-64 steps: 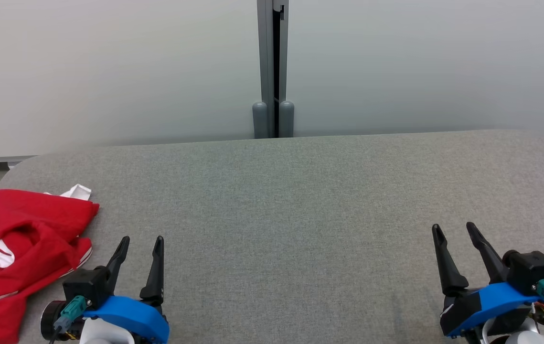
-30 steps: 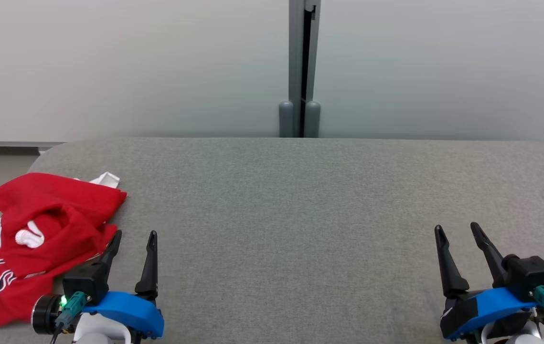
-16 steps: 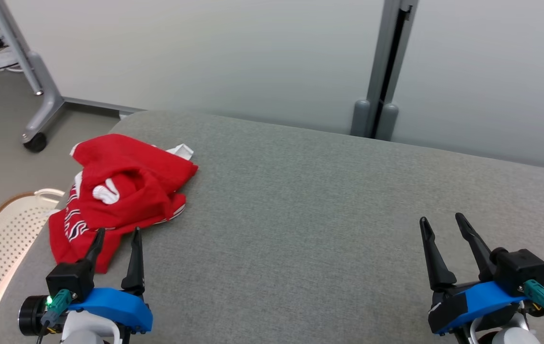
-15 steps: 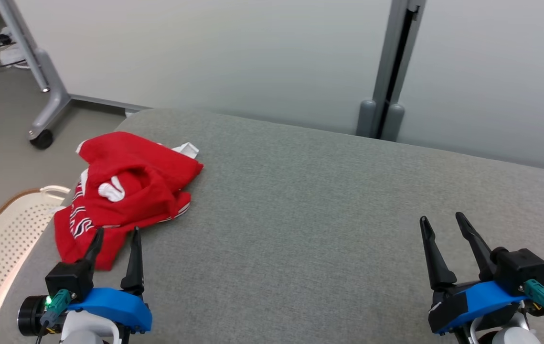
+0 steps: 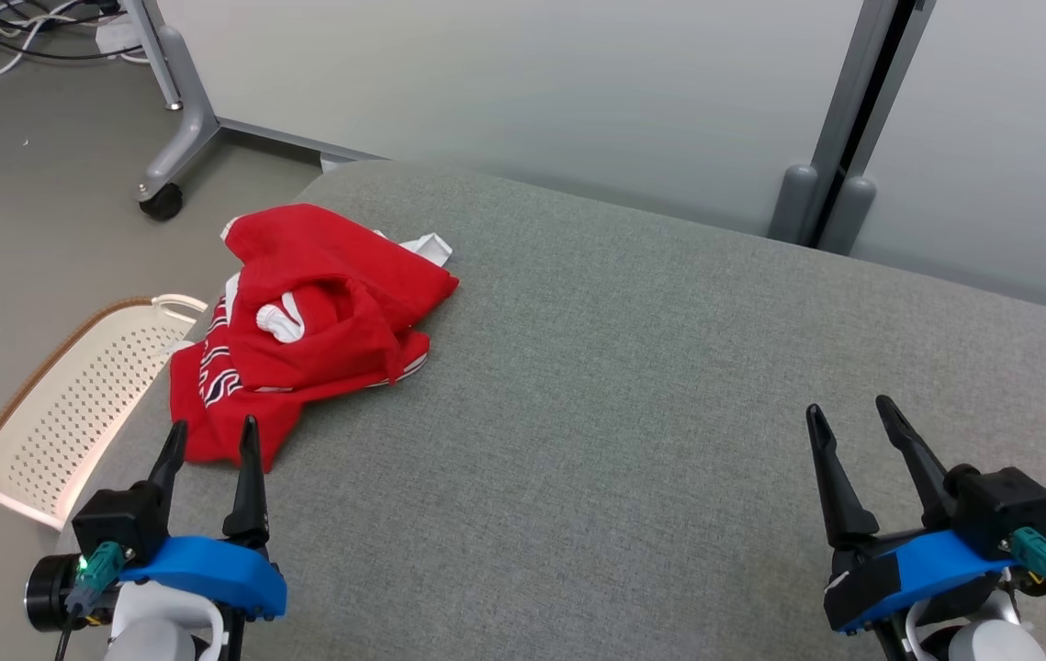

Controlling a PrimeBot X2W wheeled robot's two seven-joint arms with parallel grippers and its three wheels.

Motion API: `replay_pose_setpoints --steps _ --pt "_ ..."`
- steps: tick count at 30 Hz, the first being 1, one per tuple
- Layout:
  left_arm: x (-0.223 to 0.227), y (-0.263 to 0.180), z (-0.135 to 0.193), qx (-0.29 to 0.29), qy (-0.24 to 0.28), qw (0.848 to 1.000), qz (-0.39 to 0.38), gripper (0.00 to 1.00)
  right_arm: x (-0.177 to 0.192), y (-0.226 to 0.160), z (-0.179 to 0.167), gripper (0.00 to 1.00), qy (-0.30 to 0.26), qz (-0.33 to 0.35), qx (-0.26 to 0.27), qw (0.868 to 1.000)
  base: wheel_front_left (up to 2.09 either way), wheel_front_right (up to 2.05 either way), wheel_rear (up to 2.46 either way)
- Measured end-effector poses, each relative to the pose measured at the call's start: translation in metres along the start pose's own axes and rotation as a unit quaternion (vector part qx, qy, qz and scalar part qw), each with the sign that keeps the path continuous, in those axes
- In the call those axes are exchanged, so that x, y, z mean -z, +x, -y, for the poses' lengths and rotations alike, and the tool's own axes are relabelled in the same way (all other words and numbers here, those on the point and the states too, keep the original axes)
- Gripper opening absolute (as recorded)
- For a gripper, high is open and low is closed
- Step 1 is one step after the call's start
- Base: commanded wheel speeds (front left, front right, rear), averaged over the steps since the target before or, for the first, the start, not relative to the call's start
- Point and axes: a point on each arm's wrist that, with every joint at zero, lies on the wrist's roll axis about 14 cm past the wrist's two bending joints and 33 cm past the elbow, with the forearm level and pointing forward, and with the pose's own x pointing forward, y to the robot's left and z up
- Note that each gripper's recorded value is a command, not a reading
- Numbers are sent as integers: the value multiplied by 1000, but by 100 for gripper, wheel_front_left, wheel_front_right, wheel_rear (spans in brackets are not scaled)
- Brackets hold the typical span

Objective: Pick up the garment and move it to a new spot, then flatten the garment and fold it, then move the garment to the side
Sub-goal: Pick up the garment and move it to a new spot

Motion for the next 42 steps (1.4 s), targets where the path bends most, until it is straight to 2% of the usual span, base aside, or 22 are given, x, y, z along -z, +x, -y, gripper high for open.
replay_pose_setpoints --steps 6,13,21,26,27,28,32,38,42 --pt "-2 25 17 23 6 1000 -6 100 9 9 11 100 2 -11 4 1000 0 0 0" --pt "26 78 47 68 28 993 -89 100 34 22 36 100 2 -40 14 999 0 0 0" --pt "78 105 35 51 52 976 -205 100 59 30 57 100 8 -64 28 997 0 0 0" --pt "90 107 25 32 42 969 -239 100 60 29 65 100 6 -66 35 997 0 0 0" --pt "91 106 21 26 40 969 -243 60 59 28 66 100 4 -65 37 997 0 0 0" --pt "90 106 18 23 43 969 -241 0 58 27 67 100 3 -63 38 997 0 0 0" --pt "70 110 5 12 46 979 -200 0 47 25 67 100 -2 -51 42 998 0 0 0" --pt "33 101 -15 -9 22 991 -132 0 27 11 57 100 -1 -31 45 999 0 0 0" --pt "-4 95 -26 -17 22 997 -71 0 12 0 50 100 -3 -14 48 999 0 0 0"
